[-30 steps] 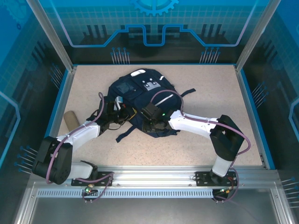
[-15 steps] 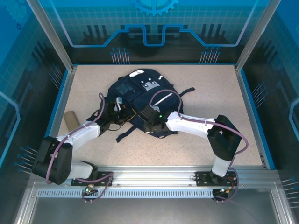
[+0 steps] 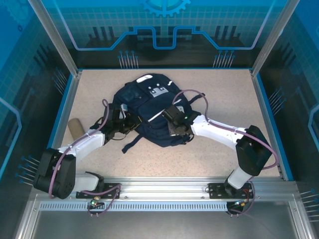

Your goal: Pack books, pencil case, and school supplies into a backpack

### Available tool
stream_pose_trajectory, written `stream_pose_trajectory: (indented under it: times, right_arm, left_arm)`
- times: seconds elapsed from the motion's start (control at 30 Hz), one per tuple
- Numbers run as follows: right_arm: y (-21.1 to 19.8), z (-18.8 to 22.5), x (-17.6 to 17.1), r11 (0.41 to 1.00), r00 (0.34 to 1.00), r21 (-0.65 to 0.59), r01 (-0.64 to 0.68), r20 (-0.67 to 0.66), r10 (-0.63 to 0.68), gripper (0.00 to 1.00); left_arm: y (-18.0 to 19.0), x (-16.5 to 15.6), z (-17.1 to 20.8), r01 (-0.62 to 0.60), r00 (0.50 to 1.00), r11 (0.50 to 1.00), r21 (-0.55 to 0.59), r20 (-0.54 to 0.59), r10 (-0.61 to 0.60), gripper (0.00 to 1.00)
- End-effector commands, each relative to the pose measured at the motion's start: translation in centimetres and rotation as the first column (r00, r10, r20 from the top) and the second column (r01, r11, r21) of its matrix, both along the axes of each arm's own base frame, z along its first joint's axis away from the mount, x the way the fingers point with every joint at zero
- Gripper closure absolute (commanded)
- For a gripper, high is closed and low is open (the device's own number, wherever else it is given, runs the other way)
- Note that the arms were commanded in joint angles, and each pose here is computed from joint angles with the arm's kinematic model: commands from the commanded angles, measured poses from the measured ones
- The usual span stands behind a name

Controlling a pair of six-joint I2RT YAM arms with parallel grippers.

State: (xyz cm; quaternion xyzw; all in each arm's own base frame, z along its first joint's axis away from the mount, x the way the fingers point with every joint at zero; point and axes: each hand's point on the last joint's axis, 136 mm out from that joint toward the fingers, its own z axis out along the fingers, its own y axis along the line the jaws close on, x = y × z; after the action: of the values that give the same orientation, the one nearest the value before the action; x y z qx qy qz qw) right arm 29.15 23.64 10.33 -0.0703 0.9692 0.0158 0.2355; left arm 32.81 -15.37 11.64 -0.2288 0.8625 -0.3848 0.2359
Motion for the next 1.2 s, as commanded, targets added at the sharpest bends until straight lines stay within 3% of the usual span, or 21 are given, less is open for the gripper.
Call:
stream_pose_trajectory:
  times: [0.0, 0.13, 0.2, 0.3, 0.47, 0.63, 0.93, 1.07, 1.17]
  right_arm:
    - [3.7, 2.2, 0.8, 0.978, 0.983, 0.098, -0.182, 0.048, 0.178, 1.0]
    - [8.3, 3.4, 0.3, 0.918, 0.948, 0.235, -0.318, 0.067, 0.311, 1.0]
    - [10.2, 4.1, 0.3, 0.892, 0.935, 0.284, -0.353, 0.082, 0.344, 1.0]
    - [13.1, 4.6, 0.5, 0.851, 0.916, 0.342, -0.398, 0.094, 0.39, 1.0]
    - [17.8, 5.3, 0.2, 0.785, 0.876, 0.402, -0.472, 0.113, 0.469, 1.0]
    - [20.0, 5.1, -0.3, 0.747, 0.859, 0.447, -0.492, 0.107, 0.501, 1.0]
    - [20.5, 4.5, -1.8, 0.721, 0.84, 0.474, -0.505, 0.078, 0.536, 1.0]
    - [20.4, 4.4, -2.2, 0.719, 0.838, 0.478, -0.505, 0.073, 0.54, 1.0]
    - [20.0, 4.3, -2.3, 0.732, 0.841, 0.458, -0.505, 0.071, 0.536, 1.0]
  left_arm:
    - [3.1, -0.3, 0.6, -0.087, 0.996, 0.992, 0.089, 0.015, 0.086, 0.7]
    - [5.4, -2.0, 0.6, -0.159, 0.987, 0.975, 0.152, -0.008, 0.162, 0.44]
    - [6.5, -3.0, 0.8, -0.202, 0.978, 0.963, 0.18, -0.011, 0.207, 0.36]
    - [7.1, -4.3, 1.3, -0.237, 0.97, 0.958, 0.164, -0.013, 0.242, 0.32]
    - [5.7, -5.4, 2.1, -0.264, 0.964, 0.965, -0.005, -0.042, 0.263, 0.3]
    - [4.7, -5.1, 1.9, -0.275, 0.961, 0.954, -0.118, -0.064, 0.269, 0.33]
    - [3.9, -2.7, 1.6, -0.281, 0.96, 0.943, -0.18, -0.057, 0.275, 0.43]
    - [3.9, -2.2, 0.6, -0.289, 0.957, 0.942, -0.168, -0.078, 0.28, 0.53]
    - [4.2, -2.3, -0.3, -0.303, 0.952, 0.942, -0.144, -0.093, 0.292, 0.7]
